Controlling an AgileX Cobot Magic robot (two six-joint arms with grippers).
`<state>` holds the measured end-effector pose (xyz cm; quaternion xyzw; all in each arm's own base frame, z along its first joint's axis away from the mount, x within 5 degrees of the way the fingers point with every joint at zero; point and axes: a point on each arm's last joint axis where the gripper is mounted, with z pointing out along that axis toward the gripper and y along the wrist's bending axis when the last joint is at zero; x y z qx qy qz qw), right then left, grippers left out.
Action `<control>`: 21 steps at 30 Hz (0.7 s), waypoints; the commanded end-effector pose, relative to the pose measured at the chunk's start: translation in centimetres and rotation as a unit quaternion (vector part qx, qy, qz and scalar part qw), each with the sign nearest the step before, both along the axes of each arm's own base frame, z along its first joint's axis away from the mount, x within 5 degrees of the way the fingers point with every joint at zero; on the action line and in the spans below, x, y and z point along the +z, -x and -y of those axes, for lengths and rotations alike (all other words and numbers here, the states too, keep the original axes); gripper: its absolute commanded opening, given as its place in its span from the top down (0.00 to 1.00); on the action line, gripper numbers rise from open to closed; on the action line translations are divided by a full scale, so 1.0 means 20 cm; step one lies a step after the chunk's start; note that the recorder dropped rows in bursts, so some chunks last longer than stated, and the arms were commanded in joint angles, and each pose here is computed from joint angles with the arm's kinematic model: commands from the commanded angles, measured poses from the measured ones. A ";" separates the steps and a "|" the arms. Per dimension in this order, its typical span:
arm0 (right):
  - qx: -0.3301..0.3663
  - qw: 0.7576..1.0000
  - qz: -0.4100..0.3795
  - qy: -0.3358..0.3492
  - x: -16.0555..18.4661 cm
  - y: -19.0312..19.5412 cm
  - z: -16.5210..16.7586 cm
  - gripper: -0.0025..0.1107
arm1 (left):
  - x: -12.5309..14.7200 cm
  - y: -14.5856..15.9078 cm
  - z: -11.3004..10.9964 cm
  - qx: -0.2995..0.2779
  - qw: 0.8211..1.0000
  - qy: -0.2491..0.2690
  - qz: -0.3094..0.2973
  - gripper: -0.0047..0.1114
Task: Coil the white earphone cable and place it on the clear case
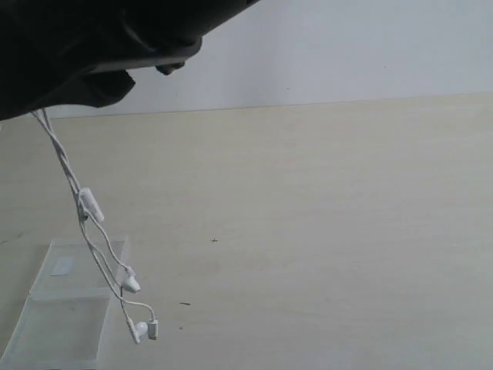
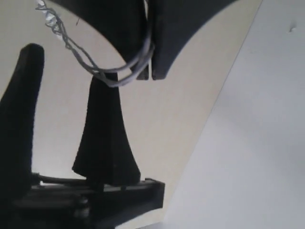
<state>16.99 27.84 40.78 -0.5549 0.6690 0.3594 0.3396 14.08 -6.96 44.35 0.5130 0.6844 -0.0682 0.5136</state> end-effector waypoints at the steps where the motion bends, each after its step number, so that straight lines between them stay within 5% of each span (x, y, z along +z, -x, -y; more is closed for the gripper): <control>1: -0.008 1.000 -0.008 0.000 -0.02 -0.01 -0.02 0.56 | 0.02 0.02 -0.01 0.008 1.000 0.000 0.004 0.96; 10: -0.039 0.998 -0.052 -0.018 -0.24 -0.05 -0.06 0.56 | 0.02 0.02 -0.01 0.010 1.000 -0.001 0.004 0.96; 21: -0.031 0.996 -0.076 -0.045 -0.31 -0.07 -0.11 0.57 | 0.02 0.02 -0.01 0.010 1.000 -0.001 0.004 0.96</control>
